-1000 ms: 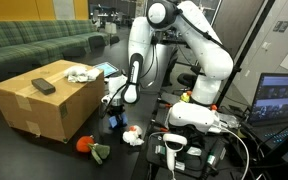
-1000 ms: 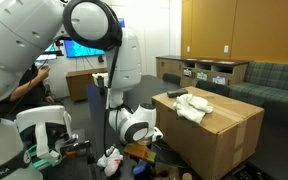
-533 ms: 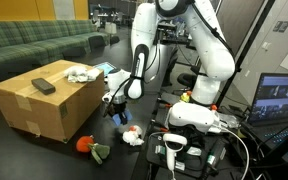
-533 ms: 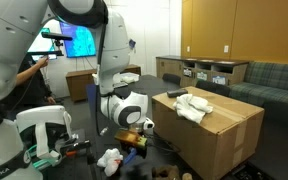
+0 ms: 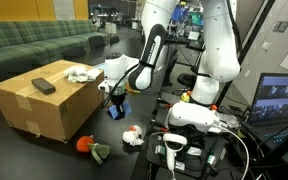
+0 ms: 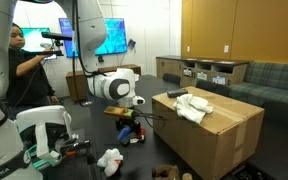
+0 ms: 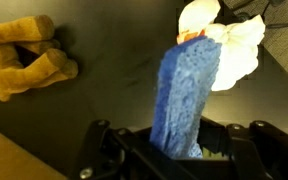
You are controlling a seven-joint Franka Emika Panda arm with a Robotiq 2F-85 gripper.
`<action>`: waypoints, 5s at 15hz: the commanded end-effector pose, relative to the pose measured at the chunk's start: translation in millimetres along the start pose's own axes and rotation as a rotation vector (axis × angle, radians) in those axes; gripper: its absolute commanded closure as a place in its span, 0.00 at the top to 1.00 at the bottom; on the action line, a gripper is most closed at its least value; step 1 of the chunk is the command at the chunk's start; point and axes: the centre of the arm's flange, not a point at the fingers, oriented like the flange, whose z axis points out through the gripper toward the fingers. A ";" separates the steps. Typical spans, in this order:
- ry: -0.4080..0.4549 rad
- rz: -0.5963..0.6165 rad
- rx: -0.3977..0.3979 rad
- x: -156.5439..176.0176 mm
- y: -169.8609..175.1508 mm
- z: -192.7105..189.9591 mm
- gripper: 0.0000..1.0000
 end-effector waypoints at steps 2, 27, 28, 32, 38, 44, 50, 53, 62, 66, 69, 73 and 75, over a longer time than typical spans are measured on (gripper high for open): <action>0.064 0.197 -0.124 17.2 -12.4 -70.9 0.14; 0.444 1.006 -0.343 243.7 171.1 -195.9 0.13; 0.453 1.029 -0.350 251.0 181.2 -190.5 0.13; 0.492 1.121 -0.411 270.6 221.6 -169.5 0.13; 0.522 1.259 -0.543 279.1 277.7 -137.9 0.13; 0.516 1.342 -0.627 279.6 296.7 -138.5 0.47; 0.491 1.349 -0.627 270.2 287.1 -170.5 0.92; 0.486 1.336 -0.599 264.9 278.6 -187.3 1.00; 0.357 1.081 -0.302 265.2 212.6 -200.7 1.00; 0.246 0.970 -0.182 264.4 195.1 -185.6 1.00; 0.177 0.920 -0.135 262.1 189.6 -172.6 1.00; 0.141 0.870 -0.086 260.4 186.2 -168.1 1.00; 0.116 0.840 -0.056 258.6 180.1 -165.3 1.00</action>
